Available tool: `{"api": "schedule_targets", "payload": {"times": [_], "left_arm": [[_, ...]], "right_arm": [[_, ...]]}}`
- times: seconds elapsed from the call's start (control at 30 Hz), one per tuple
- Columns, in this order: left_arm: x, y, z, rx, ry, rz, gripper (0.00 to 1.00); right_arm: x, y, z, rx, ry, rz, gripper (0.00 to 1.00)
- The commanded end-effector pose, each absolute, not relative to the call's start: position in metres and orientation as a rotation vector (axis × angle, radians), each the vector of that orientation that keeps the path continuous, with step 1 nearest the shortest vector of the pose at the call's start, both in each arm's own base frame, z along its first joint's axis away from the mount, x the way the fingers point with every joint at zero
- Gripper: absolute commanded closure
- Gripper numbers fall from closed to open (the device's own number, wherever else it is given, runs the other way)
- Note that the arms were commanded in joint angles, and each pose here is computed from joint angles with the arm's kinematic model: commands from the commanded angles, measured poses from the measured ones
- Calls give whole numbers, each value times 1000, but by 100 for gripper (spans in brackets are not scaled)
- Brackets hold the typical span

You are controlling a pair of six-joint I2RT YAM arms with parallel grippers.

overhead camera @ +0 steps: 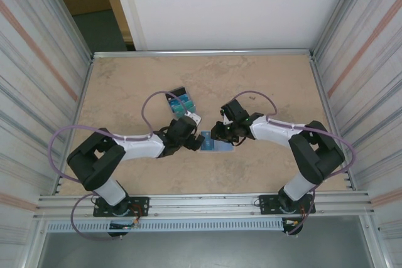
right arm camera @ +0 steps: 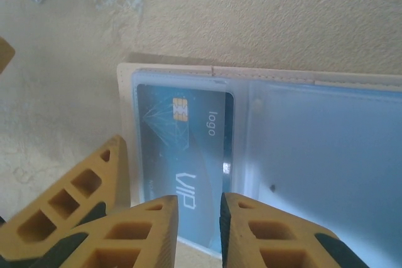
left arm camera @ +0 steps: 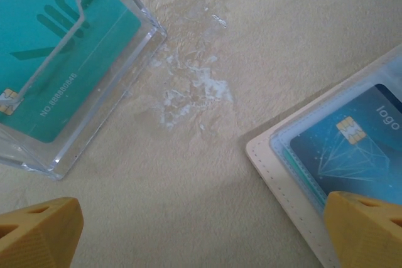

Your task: Take the credit cards out of the card holder

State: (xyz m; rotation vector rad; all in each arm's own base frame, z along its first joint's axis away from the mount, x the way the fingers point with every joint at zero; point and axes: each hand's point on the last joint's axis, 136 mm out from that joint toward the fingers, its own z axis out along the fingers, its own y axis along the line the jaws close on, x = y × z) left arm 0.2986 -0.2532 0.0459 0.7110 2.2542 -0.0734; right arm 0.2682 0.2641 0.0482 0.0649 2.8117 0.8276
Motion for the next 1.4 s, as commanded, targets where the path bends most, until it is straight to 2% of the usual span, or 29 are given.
{"api": "schedule_targets", "payload": {"times": [0.0, 0.2, 1.37], "left_arm": [[298, -253, 44, 733, 2259, -9, 1], [293, -249, 36, 751, 2273, 28, 1], [290, -248, 30, 805, 2280, 95, 1]], "right_arm": [[267, 271, 44, 93, 2829, 912, 78], [267, 265, 35, 142, 2850, 929, 83], [264, 271, 30, 140, 2814, 1148, 90]]}}
